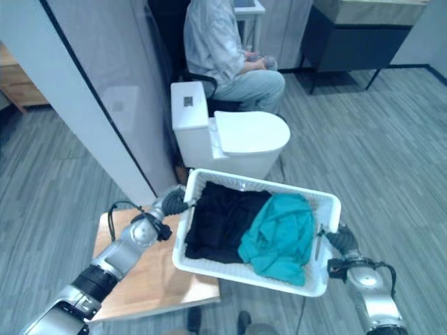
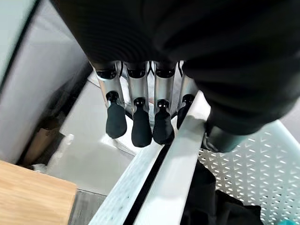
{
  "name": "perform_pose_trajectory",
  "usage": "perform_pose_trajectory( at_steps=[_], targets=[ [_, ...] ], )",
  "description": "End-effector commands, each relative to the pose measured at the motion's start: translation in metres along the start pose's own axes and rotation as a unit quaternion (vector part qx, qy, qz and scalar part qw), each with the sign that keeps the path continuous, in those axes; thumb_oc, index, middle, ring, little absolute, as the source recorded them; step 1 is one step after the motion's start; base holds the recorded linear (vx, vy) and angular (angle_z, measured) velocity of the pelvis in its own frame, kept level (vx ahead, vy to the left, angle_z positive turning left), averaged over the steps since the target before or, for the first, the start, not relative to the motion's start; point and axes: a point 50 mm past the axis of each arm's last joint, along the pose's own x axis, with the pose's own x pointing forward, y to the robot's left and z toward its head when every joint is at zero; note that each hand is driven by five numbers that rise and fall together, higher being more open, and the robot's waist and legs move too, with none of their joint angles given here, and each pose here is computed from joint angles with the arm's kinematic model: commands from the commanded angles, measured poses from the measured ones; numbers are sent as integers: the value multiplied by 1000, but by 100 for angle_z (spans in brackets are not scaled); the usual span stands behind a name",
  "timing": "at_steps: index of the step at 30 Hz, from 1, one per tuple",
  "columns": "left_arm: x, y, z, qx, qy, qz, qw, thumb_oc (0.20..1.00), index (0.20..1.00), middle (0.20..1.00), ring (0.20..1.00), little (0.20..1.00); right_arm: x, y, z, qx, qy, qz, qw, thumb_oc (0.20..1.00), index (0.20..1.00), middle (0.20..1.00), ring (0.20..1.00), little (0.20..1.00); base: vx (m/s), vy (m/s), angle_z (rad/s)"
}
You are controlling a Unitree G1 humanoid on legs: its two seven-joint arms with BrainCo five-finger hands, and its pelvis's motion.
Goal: Grab the laundry basket,head to the washer,open it,put in the laundry and shut it.
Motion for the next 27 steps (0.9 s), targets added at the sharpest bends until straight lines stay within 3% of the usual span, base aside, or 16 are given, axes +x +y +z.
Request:
perform_pose_trajectory(
  at_steps=[1, 8, 18, 27],
  targets=[
    [33, 26, 47, -5, -79, 34, 996, 200, 200, 200, 200, 200, 1, -18, 48, -8, -102, -5, 995, 200, 200, 200, 200, 200, -89, 9, -25],
    [45, 48, 59, 8, -90, 74, 993, 200, 200, 200, 200, 200, 13, -10, 77, -23, -139, 26, 990, 200, 200, 200, 200, 200, -225, 121, -63],
    [55, 55, 62, 41, -84, 64, 994, 200, 200, 200, 200, 200, 30, 1, 86, -1, -132, 31, 991, 200, 200, 200, 200, 200, -229, 263, -137],
    [48, 66, 34, 42, -31, 74, 996, 200, 200, 200, 200, 200, 43, 21, 80, -35, -102, 64, 992, 200, 200, 200, 200, 200, -310, 93, -82]
  ],
)
